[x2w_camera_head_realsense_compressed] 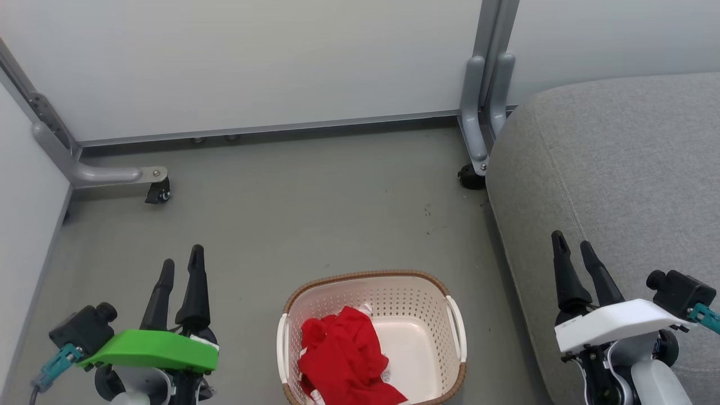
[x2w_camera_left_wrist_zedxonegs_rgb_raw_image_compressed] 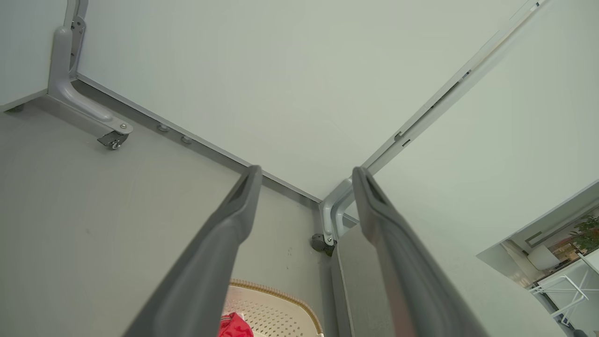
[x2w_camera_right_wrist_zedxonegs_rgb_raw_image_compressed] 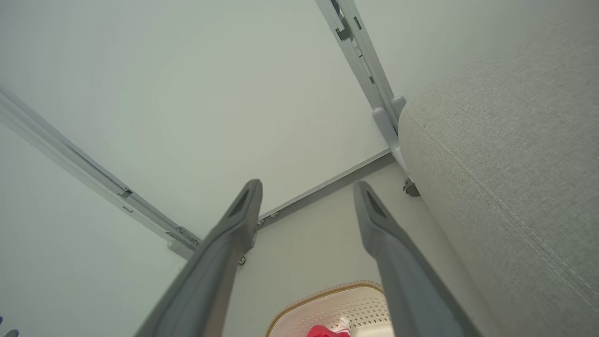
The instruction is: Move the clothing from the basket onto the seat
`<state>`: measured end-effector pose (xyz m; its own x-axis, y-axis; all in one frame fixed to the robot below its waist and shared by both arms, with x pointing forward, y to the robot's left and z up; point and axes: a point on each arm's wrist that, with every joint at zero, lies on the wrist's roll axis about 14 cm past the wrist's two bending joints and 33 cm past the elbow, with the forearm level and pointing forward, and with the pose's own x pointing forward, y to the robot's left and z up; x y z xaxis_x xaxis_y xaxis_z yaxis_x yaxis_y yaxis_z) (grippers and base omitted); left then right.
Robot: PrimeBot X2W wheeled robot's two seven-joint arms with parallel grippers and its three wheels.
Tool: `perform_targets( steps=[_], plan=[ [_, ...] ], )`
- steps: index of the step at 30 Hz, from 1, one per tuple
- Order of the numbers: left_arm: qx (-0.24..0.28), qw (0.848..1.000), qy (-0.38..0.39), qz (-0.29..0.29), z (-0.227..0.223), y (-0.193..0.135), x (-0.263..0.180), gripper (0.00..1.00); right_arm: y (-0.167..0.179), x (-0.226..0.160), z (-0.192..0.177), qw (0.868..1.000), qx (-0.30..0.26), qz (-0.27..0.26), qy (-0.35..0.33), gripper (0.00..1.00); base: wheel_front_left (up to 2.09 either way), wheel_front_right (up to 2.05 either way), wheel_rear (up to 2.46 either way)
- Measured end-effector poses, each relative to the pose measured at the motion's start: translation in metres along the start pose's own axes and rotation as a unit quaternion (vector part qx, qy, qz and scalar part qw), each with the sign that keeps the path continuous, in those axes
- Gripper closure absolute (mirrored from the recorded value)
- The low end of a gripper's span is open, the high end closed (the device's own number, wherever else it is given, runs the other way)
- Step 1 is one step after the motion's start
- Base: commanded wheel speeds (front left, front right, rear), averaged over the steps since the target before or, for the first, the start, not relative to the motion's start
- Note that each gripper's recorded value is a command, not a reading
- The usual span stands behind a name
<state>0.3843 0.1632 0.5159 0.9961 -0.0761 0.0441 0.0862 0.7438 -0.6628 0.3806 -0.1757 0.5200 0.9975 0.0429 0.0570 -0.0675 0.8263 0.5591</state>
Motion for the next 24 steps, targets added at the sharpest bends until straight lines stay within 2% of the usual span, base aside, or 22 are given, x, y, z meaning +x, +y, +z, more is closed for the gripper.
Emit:
perform_targets(
  steps=[10,24],
  plan=[
    [0.068,0.998,0.005,-0.007,-0.0058,-0.0013,-0.0021,0.0,0.0063,-0.0022,-0.001,0.997,-0.073,0.014,-0.002,0.0,0.0,0.0,0.0],
    [0.15,0.988,0.006,-0.018,-0.0095,-0.0038,-0.004,0.0,0.009,-0.0039,-0.0049,0.988,-0.149,0.025,-0.002,0.0,0.0,0.0,0.0]
  ],
)
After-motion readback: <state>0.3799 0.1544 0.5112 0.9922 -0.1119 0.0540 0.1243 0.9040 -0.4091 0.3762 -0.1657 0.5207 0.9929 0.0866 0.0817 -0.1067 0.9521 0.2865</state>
